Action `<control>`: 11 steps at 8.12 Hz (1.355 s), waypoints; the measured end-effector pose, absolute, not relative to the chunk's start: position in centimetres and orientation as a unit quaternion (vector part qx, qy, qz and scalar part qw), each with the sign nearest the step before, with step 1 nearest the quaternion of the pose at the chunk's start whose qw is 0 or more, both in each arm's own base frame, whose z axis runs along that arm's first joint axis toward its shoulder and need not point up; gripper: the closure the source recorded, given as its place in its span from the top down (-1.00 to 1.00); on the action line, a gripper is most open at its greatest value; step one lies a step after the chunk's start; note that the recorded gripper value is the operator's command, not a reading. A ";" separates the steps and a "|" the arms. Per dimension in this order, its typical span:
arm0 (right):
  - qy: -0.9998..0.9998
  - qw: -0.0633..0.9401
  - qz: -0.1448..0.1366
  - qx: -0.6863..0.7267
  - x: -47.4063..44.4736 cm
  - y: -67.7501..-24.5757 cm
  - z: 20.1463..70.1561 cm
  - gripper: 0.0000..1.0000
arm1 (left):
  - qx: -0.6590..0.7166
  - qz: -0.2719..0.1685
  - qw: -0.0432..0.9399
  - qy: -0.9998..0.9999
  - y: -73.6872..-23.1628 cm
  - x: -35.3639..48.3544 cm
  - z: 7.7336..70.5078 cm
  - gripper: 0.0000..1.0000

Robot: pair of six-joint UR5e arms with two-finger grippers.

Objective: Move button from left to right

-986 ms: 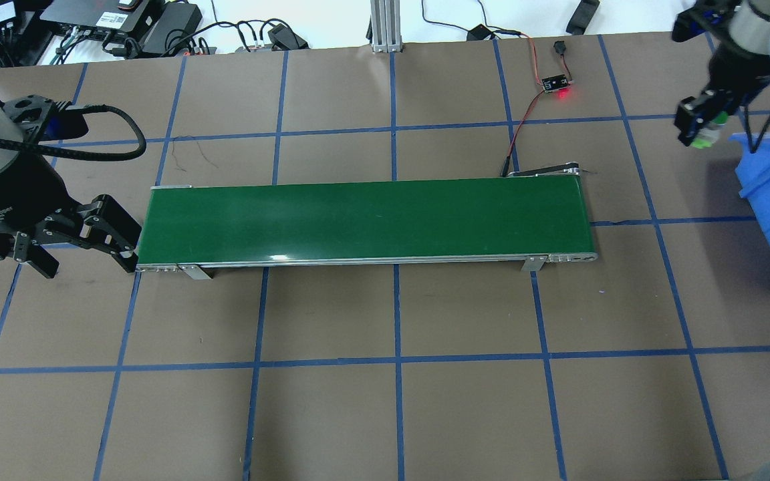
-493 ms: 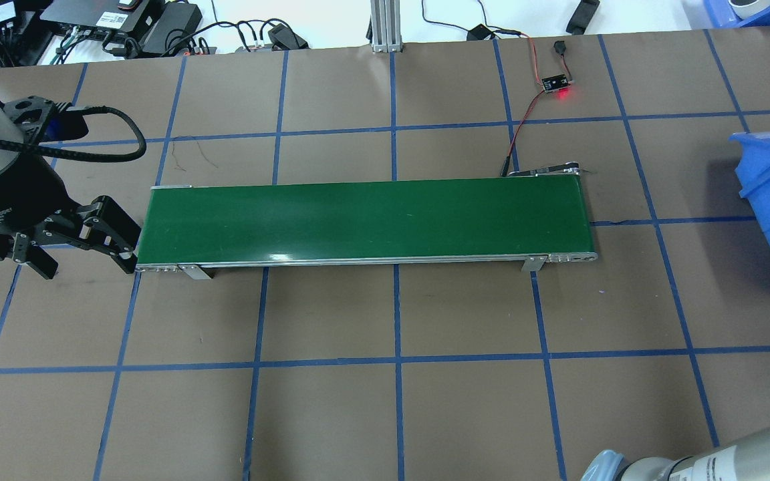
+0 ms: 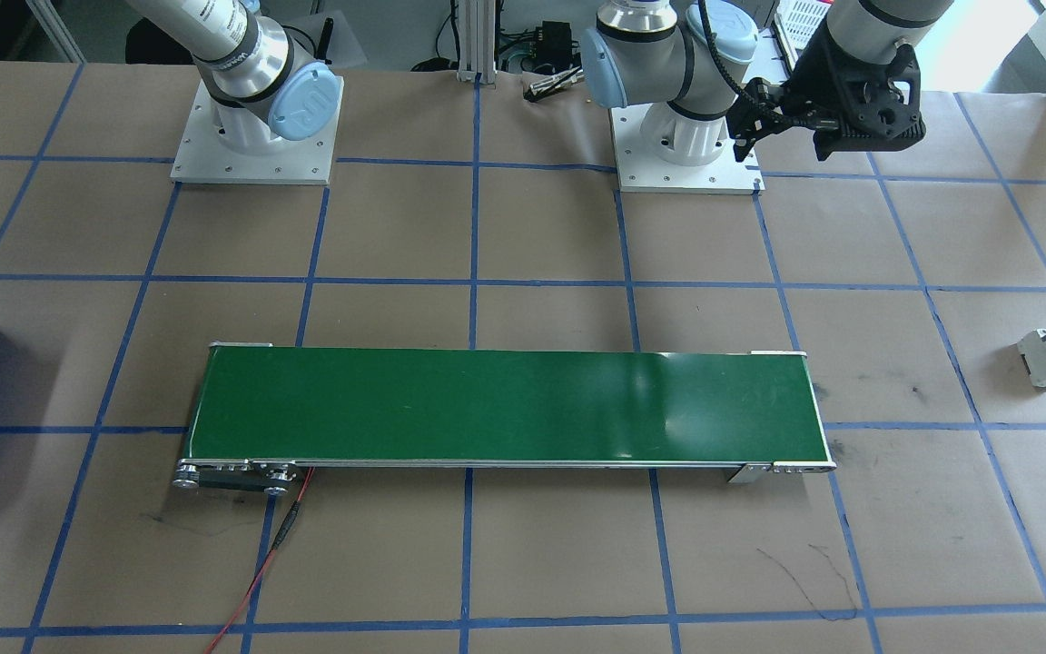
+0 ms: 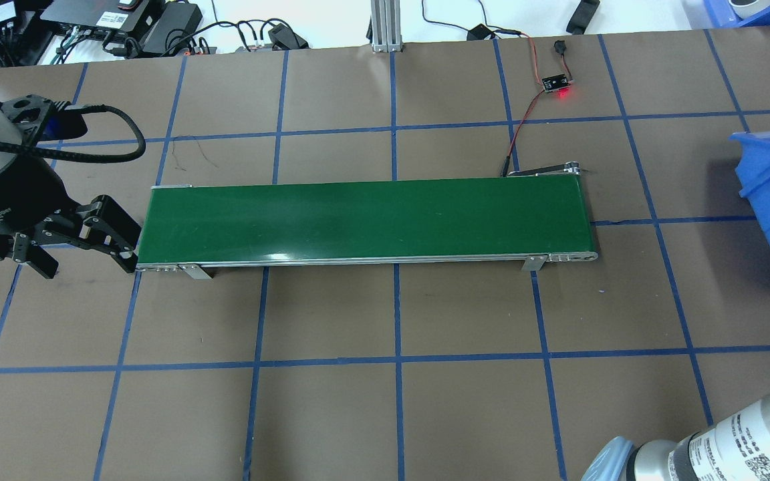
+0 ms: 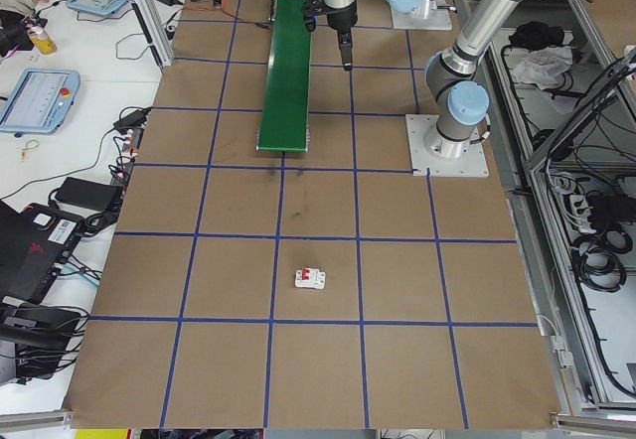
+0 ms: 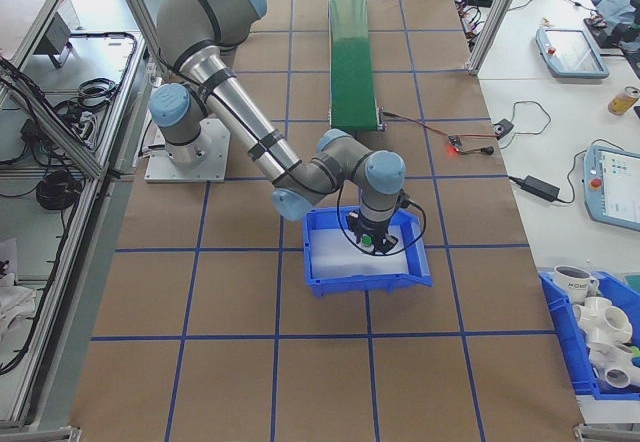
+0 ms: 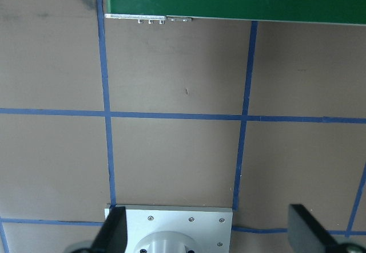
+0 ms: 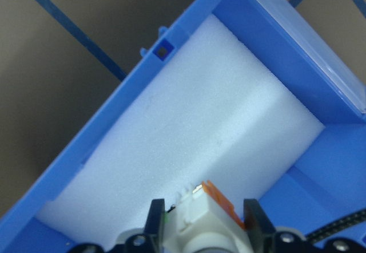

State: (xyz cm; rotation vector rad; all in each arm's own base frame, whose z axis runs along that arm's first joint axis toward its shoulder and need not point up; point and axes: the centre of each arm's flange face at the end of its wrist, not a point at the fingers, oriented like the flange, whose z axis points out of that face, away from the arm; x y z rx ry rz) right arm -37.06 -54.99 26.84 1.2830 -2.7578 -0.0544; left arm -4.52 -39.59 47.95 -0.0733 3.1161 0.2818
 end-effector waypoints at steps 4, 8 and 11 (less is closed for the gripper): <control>-0.895 0.034 -0.030 0.443 -37.7 -55.1 22.2 1.00 | -0.023 0.083 0.008 0.996 -38.9 -4.6 48.5 1.00; -0.897 0.055 -0.017 0.438 -37.1 -54.7 26.5 1.00 | -0.020 0.077 0.012 0.997 -38.7 -4.6 48.7 1.00; -0.935 0.052 -0.013 0.349 -33.5 -51.6 36.2 1.00 | -0.019 0.077 0.011 0.997 -38.9 -4.6 48.6 1.00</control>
